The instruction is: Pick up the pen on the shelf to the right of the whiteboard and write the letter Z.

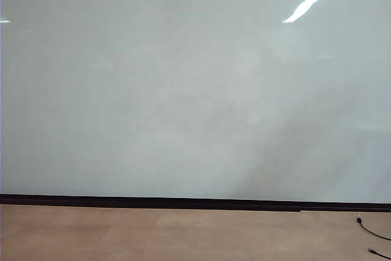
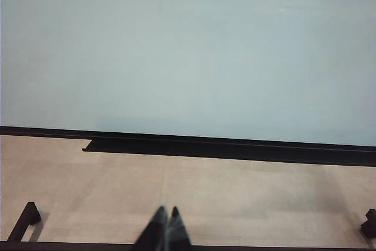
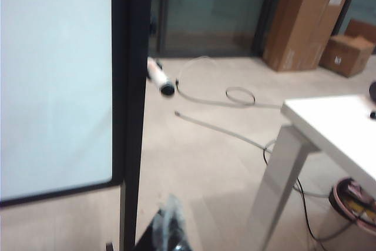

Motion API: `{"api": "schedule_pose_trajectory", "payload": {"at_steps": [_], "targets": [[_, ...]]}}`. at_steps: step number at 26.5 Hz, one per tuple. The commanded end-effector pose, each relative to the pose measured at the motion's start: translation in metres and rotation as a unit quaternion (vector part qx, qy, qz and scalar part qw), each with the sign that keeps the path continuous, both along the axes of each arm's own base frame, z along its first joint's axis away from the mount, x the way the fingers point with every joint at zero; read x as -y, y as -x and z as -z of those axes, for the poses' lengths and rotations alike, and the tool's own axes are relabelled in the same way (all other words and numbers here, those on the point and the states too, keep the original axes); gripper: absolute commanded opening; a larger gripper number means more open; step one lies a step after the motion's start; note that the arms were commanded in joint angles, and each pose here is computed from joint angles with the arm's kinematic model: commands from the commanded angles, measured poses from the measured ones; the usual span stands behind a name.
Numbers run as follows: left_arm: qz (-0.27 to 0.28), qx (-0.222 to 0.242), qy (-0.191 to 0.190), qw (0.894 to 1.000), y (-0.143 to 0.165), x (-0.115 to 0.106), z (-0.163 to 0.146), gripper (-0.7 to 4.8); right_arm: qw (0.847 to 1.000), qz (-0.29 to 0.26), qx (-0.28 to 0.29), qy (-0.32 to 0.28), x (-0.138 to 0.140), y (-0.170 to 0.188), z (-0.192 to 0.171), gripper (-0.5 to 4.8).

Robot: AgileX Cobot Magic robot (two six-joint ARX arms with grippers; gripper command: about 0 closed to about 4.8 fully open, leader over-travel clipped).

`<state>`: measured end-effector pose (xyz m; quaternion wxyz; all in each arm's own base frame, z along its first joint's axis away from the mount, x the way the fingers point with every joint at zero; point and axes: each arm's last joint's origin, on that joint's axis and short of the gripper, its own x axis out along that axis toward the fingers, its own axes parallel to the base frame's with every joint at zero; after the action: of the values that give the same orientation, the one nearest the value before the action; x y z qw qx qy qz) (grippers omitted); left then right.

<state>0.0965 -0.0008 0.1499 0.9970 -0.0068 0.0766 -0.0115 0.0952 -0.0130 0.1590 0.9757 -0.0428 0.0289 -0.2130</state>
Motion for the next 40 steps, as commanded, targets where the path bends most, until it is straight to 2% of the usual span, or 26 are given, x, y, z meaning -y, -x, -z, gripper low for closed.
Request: {"api": "schedule_pose_trajectory", "payload": {"at_steps": [1, 6, 7, 10, 12, 17, 20, 24, 40], "targets": [[0.001, 0.004, -0.002, 1.0, 0.0, 0.0, -0.0013, -0.04, 0.999, 0.001, 0.033, 0.0, 0.0001, 0.0002, -0.0071, -0.01], [0.001, 0.004, -0.002, 1.0, 0.0, 0.0, -0.0013, -0.05, 0.999, 0.001, 0.034, 0.0, 0.0001, 0.0002, -0.0072, 0.02], [0.001, 0.004, -0.002, 1.0, 0.0, 0.0, -0.0013, -0.04, 0.999, 0.001, 0.034, 0.0, 0.0001, 0.0002, -0.0072, 0.16], [0.001, 0.004, -0.002, 1.0, 0.0, 0.0, -0.0013, -0.05, 1.0, 0.002, 0.031, 0.0, 0.0002, 0.0002, -0.0066, 1.4], [0.001, 0.004, -0.002, 1.0, 0.0, 0.0, -0.0013, -0.04, 1.0, 0.005, 0.027, 0.0, 0.0003, 0.0003, -0.0059, 1.86], [0.001, 0.004, -0.002, 1.0, 0.0, 0.0, -0.0013, -0.04, 1.0, 0.005, 0.015, 0.0, 0.0003, 0.0003, -0.0036, 2.51], [0.001, 0.004, -0.002, 1.0, 0.0, 0.0, -0.0013, -0.04, 1.0, 0.005, 0.008, 0.0, 0.0003, 0.0003, -0.0023, 3.27], [0.001, 0.004, -0.002, 1.0, 0.0, 0.0, -0.0013, -0.04, 1.0, 0.005, 0.008, 0.0, 0.0003, 0.0003, -0.0023, 4.01], [0.001, 0.004, -0.002, 1.0, 0.0, 0.0, -0.0013, -0.05, 1.0, 0.005, 0.009, 0.0, 0.0003, 0.0003, -0.0024, 4.09]]}}
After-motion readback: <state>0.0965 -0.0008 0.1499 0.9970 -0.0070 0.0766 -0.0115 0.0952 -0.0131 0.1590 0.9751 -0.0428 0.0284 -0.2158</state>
